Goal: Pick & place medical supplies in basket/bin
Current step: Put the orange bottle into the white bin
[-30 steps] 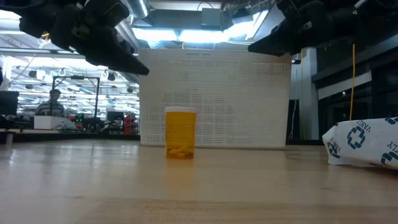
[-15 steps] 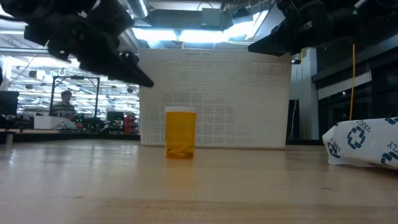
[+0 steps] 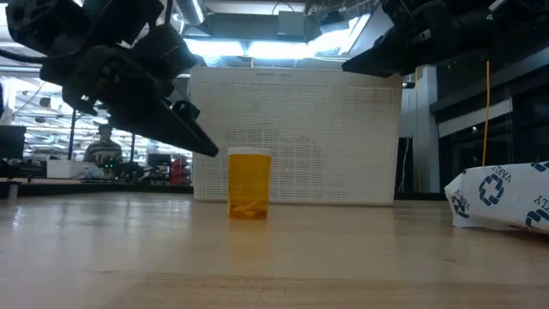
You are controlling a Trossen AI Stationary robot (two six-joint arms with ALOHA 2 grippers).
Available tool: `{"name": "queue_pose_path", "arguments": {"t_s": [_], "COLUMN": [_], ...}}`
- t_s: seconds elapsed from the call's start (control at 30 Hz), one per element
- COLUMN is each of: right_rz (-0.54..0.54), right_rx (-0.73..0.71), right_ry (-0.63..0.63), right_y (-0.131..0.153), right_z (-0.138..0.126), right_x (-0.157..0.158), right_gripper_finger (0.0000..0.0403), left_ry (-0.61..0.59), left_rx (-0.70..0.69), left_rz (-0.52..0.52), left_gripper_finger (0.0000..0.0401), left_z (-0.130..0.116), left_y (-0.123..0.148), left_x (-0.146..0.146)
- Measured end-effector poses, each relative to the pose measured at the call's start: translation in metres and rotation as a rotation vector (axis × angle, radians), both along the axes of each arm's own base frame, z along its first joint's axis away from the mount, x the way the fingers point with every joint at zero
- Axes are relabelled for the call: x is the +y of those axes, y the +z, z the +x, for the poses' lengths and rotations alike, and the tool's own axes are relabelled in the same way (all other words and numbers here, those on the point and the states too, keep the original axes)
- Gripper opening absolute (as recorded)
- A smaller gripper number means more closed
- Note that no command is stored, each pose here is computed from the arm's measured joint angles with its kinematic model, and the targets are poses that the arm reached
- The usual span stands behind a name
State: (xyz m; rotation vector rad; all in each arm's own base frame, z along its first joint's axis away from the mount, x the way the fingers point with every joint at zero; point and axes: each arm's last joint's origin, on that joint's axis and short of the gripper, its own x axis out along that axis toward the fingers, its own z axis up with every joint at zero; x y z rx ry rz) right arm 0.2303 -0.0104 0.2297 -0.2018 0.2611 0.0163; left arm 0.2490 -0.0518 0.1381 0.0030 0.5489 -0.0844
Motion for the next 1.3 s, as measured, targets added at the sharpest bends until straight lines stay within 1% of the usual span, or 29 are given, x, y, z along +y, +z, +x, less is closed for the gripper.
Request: {"name": "queue_pose_path", "arguments": {"t_s": [0.13,0.2,0.3,0.43,0.57,0.83,1.3], "right_rz": [0.000,0.000,0.000,0.000,0.000,0.000,0.000], "right_rx": [0.000,0.000,0.000,-0.001,-0.003,-0.005,-0.008], "right_ry": [0.000,0.000,0.000,0.000,0.000,0.000,0.000], "right_y": [0.000,0.000,0.000,0.000,0.000,0.000,0.001], "right_z": [0.000,0.000,0.000,0.000,0.000,0.000,0.000], "right_x": [0.000,0.000,0.000,0.000,0.000,0.000,0.000], "right_gripper_finger": [0.0008,0.0008,0.0008,0.0008,0.0008,0.0008,0.0008], "left_ry": [0.000,-0.019,-0.032,-0.028,-0.014,-0.045,-0.059], "left_rx": [-0.003,-0.001,-0.021,-0.042,-0.006,-0.026,-0.036], "left_rz": [-0.009,-0.021,-0.054,-0.068,-0.086,-0.072,-0.049], "left_gripper_finger": [0.0237,0.0237,0.0235,0.0234,0.0234,0.0233,0.0233], "left_z": [0.005,0.007,0.011,0.015,0.022,0.038,0.054], "left_y": [-0.008,-0.013,-0.019,-0.026,-0.035,-0.038,-0.040], "left_x": [-0.001,-0.002,-0.004,-0.005,-0.006,-0.010,-0.013]}}
